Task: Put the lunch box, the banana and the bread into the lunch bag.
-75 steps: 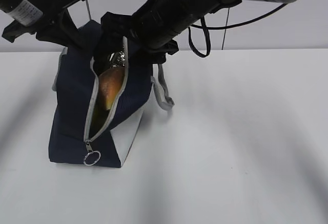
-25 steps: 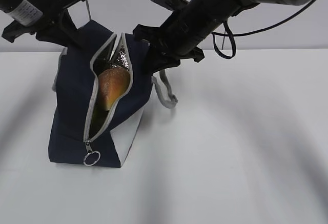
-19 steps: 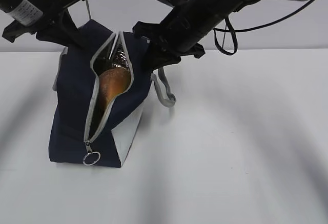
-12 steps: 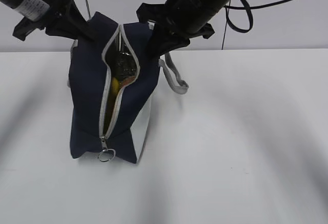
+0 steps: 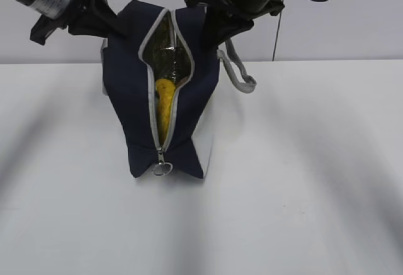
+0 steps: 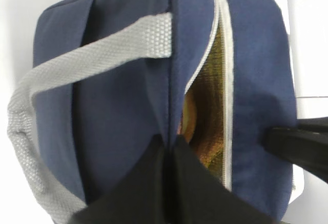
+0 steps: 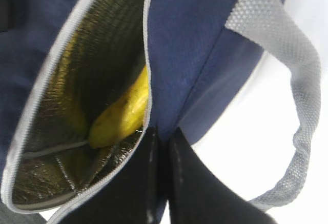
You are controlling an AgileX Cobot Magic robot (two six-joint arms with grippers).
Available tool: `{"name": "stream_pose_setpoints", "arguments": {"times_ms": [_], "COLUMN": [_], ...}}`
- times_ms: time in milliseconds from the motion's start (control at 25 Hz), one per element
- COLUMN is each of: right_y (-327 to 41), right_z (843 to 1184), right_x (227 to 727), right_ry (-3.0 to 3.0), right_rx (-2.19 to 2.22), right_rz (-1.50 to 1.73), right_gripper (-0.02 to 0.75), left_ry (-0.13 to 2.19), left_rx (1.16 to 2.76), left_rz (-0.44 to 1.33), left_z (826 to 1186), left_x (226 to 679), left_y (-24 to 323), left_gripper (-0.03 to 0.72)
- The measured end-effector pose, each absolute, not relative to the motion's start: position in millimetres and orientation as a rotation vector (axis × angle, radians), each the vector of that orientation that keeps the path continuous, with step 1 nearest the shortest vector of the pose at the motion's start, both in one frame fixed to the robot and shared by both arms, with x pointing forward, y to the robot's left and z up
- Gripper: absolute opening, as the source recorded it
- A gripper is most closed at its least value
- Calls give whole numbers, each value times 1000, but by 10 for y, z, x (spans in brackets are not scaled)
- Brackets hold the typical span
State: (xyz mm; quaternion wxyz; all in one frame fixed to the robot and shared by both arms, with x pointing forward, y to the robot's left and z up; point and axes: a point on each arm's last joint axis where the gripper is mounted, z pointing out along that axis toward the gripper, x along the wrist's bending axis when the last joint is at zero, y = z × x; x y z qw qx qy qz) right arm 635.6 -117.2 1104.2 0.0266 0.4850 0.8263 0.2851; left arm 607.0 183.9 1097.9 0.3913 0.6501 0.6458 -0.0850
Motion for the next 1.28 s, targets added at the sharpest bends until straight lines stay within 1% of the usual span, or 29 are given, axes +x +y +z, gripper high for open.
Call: {"name": "stream_pose_setpoints", "arguments": {"times_ms": [240,520,800,1000,1280], "right_y": [-1230,-1329,-1350,-1329,-1285], "right_z": [11029,11023,11019,10929,10779], "right_x": [6373,6408,6416,6435,6470], "right_ry": [2536,2516,2509,2545,2602], "right_rx": [1515,1544,1542,1567,1614], "right_rz": [834,812,795,772,749], "right_gripper": [-6,-7,-7,-8,-8], "left_ry": [1606,1628,1642,1644,1645], "left_rx": [1637,1590,1559,1576,1671], "left_rz": [-192,-255,-302,-304,-278], "left_z": [10996,10841,10732,10706,10655], "left_x": [6071,6173,6240,6242,6213], "left_y": [1702,1621,1585,1585,1615], "left_gripper": [-3,-3,-3,-3,-3]}}
